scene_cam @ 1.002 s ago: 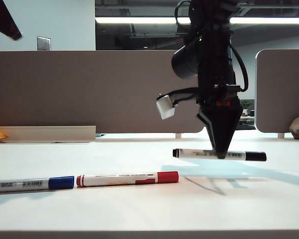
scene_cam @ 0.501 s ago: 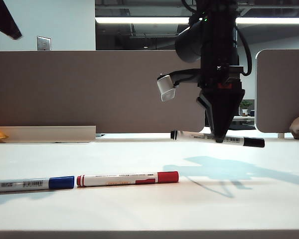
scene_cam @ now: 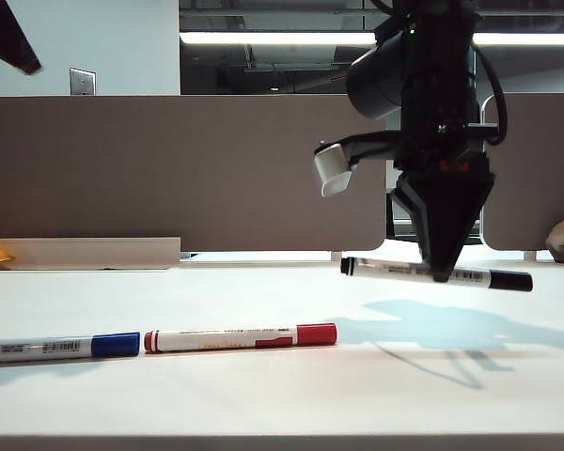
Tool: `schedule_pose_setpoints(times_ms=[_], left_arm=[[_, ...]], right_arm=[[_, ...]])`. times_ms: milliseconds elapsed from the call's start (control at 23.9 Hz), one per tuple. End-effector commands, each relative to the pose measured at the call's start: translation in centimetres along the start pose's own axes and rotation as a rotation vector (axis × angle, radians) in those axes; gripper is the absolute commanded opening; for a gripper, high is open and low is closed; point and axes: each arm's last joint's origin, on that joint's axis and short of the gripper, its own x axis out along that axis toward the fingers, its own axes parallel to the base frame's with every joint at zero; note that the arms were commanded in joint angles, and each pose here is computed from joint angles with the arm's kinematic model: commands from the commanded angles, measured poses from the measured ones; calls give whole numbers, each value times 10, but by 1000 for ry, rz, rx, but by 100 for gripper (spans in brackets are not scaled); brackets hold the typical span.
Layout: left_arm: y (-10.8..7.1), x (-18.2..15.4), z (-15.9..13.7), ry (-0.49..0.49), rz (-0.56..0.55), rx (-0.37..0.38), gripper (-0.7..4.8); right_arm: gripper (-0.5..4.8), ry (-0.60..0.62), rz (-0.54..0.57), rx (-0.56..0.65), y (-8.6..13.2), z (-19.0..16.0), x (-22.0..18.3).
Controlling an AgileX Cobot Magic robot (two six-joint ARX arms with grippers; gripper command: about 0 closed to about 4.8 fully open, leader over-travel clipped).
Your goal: Pick up the markers one by one and line them up horizontally in a straight line on the table.
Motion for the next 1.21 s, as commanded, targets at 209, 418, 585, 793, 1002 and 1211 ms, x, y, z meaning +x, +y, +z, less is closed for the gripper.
schedule_pose_setpoints(times_ms=[209, 418, 585, 793, 1002, 1211], left_arm=[[0, -1, 1, -13, 0, 3, 16], [0, -1, 1, -13, 0, 3, 16], [0, -1, 1, -12, 1, 3, 16], [0, -1, 1, -12, 1, 3, 16], [0, -1, 1, -13, 2, 3, 16], [0, -1, 1, -14, 2, 4, 16]], right_arm=[[49, 27, -40, -14, -4, 0, 12], [48, 54, -31, -15, -6, 0, 19], [48, 61, -28, -44, -7, 0, 21], [49, 81, -16, -61, -9, 1, 27], [49, 87, -4, -68, -10, 1, 31], [49, 87, -1, -72, -11, 2, 33]])
